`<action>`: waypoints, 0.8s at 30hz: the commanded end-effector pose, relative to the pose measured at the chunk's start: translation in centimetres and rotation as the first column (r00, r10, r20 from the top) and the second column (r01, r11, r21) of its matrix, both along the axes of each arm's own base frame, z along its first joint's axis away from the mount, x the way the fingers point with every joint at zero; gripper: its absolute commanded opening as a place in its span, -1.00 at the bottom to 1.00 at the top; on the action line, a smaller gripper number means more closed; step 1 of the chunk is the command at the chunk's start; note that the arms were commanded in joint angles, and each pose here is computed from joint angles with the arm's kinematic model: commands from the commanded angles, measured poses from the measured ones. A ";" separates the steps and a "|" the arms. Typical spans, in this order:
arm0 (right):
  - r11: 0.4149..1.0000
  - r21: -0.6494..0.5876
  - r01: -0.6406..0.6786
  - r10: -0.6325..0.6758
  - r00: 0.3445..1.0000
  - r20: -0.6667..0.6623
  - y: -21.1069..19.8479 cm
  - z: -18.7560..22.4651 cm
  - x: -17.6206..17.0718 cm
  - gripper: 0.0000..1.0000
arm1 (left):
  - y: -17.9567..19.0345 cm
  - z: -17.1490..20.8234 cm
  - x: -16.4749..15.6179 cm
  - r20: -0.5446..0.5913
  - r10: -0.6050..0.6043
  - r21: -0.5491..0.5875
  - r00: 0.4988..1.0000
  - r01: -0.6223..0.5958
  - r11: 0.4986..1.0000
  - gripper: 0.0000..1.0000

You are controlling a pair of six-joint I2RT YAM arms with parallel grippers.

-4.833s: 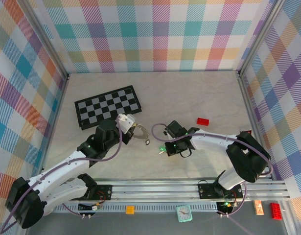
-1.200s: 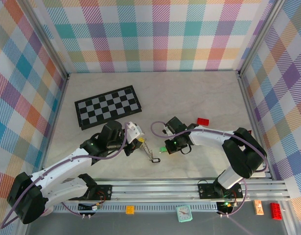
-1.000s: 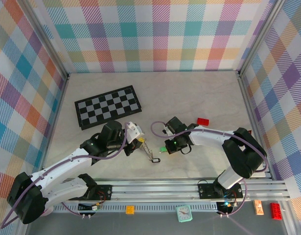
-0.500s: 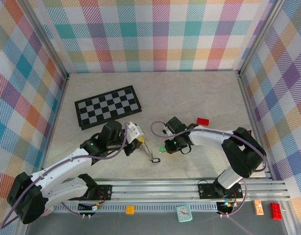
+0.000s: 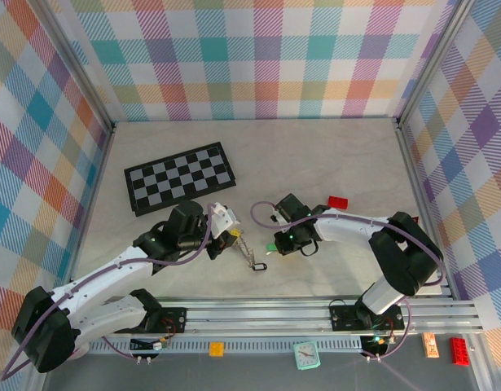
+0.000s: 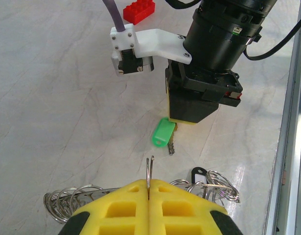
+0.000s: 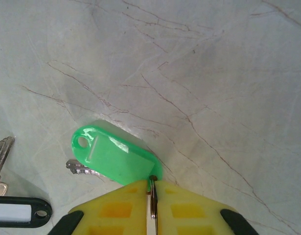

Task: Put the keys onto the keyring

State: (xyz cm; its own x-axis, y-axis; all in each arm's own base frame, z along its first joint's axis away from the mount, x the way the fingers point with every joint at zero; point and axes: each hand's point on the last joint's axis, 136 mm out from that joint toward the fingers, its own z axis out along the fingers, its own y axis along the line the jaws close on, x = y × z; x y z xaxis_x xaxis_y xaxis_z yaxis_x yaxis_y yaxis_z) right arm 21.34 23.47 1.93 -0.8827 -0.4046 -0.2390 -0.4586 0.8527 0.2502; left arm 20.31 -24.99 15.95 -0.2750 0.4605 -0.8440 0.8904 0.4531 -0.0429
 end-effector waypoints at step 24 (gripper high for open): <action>1.000 -0.007 0.003 -0.003 1.000 0.008 -0.1 0.9 0.4 -0.67 | -0.6 1.7 0.1 0.045 -0.025 -0.022 0.999 0.026 0.999 -1.00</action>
